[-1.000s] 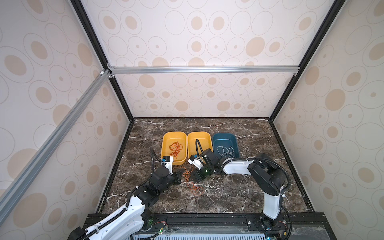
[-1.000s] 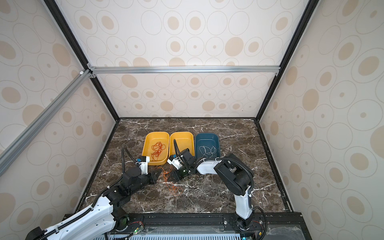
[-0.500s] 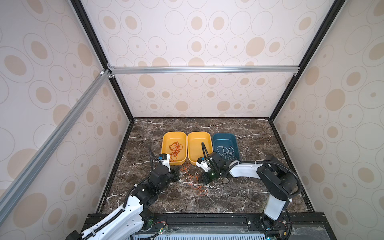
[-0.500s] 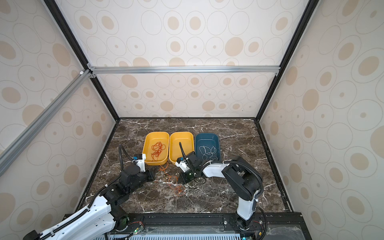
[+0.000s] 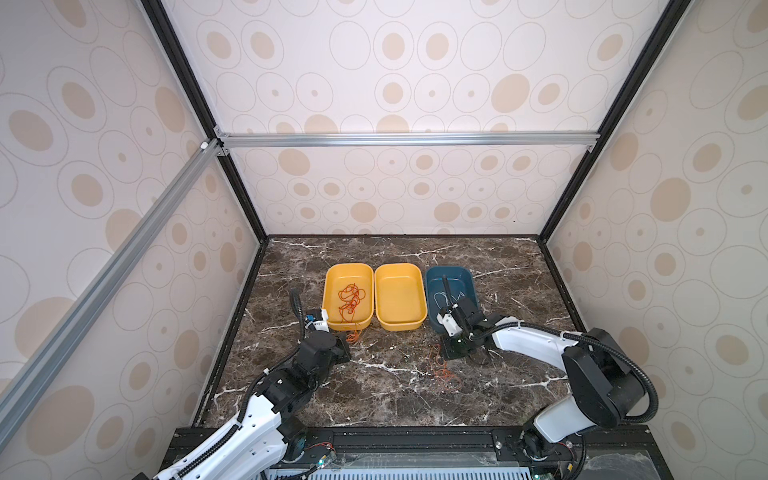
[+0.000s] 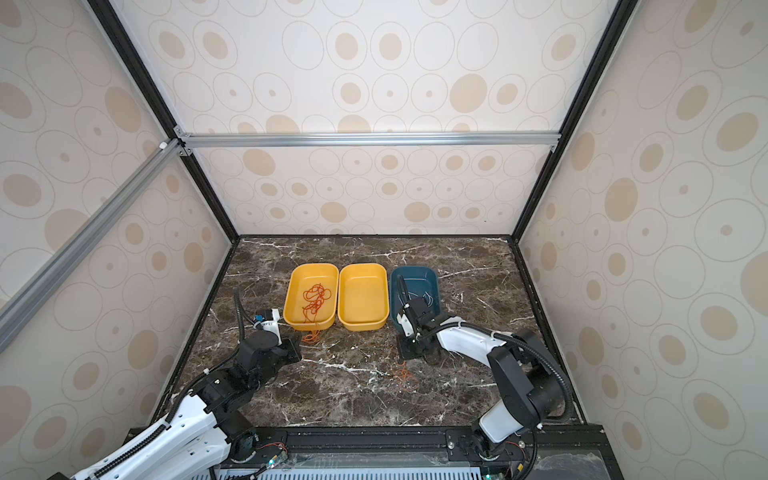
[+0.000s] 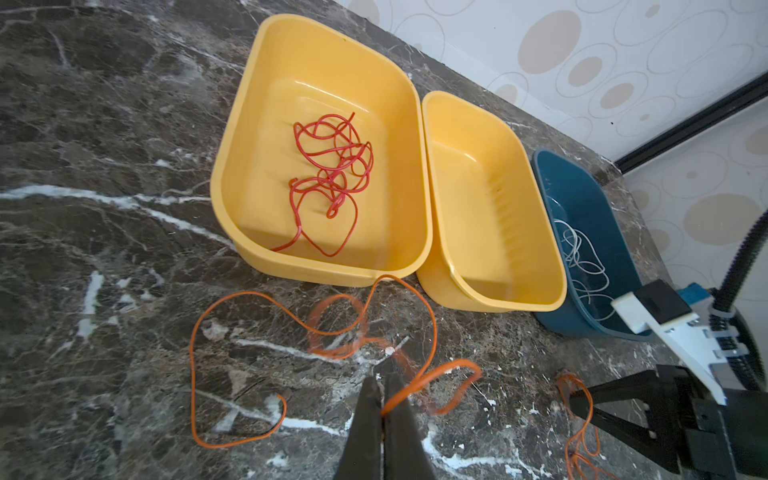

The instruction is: Untangle the cables

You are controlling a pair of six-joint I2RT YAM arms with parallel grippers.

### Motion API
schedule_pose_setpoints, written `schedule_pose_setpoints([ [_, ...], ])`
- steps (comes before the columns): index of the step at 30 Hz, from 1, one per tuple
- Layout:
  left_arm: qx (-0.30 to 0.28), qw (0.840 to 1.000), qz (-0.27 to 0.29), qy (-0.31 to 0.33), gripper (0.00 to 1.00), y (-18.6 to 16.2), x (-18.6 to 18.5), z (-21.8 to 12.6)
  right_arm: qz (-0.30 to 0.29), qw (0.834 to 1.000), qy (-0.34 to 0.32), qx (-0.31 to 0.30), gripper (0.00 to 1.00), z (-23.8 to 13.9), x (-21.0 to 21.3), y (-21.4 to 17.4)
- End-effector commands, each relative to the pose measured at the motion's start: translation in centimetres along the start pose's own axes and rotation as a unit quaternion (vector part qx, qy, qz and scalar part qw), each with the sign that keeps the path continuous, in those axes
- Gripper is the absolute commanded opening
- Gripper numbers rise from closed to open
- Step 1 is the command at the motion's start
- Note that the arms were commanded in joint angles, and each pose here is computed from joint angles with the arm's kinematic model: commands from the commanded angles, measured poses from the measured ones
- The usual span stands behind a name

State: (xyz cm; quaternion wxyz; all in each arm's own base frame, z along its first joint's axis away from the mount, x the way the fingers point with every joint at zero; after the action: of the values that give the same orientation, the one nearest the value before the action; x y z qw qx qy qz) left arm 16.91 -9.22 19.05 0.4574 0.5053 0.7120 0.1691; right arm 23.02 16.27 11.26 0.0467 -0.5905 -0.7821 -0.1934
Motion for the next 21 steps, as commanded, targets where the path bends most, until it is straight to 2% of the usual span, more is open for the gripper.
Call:
schedule_pose_setpoints([
  [1, -0.024, 0.999, -0.018, 0.021, 0.00, 1.3, 0.0, -1.0, 0.062, 0.995, -0.069, 0.033, 0.00, -0.7, -2.6, -1.7],
  [3, -0.023, 0.999, -0.019, 0.016, 0.00, 1.4, -0.1, -1.2, 0.080, 0.994, -0.073, 0.033, 0.00, -1.0, -3.3, -2.0],
  [6, -0.019, 1.000, -0.013, -0.006, 0.00, 1.5, -0.6, -1.3, 0.075, 0.994, -0.069, 0.029, 0.00, -1.3, -3.4, -2.2],
  [11, -0.004, 0.999, 0.001, -0.045, 0.00, 1.8, -1.7, -1.4, 0.048, 0.998, -0.013, 0.026, 0.01, -1.9, -2.3, -1.9],
  [13, 0.004, 0.997, 0.009, -0.072, 0.00, 2.0, -2.5, -1.5, 0.040, 0.999, 0.001, 0.026, 0.09, -2.2, -1.9, -1.9],
  [15, 0.013, 0.994, 0.021, -0.108, 0.00, 2.5, -3.6, -1.9, 0.031, 0.999, 0.005, 0.019, 0.22, -2.9, -1.7, -1.7],
  [17, 0.017, 0.990, 0.034, -0.135, 0.00, 3.5, -4.8, -2.7, 0.028, 1.000, -0.001, 0.008, 0.25, -3.5, -1.6, -1.6],
  [21, 0.001, 0.984, 0.048, -0.174, 0.00, 6.0, -7.1, -4.4, 0.021, 1.000, -0.004, -0.008, 0.41, -4.9, -1.3, -1.0],
])
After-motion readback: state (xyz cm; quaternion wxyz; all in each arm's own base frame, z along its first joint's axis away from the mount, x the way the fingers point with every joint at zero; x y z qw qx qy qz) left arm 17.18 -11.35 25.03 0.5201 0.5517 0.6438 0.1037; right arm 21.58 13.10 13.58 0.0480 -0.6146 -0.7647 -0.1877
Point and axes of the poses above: each gripper's point midway between its finger pads, its own z axis out along the fingers, its own x axis along the line the jaws close on, y = z × x, the point moved 9 cm from there along -z, back along the fingers, and after that the axes turned 3 degrees about -z, right-handed, at the moved point
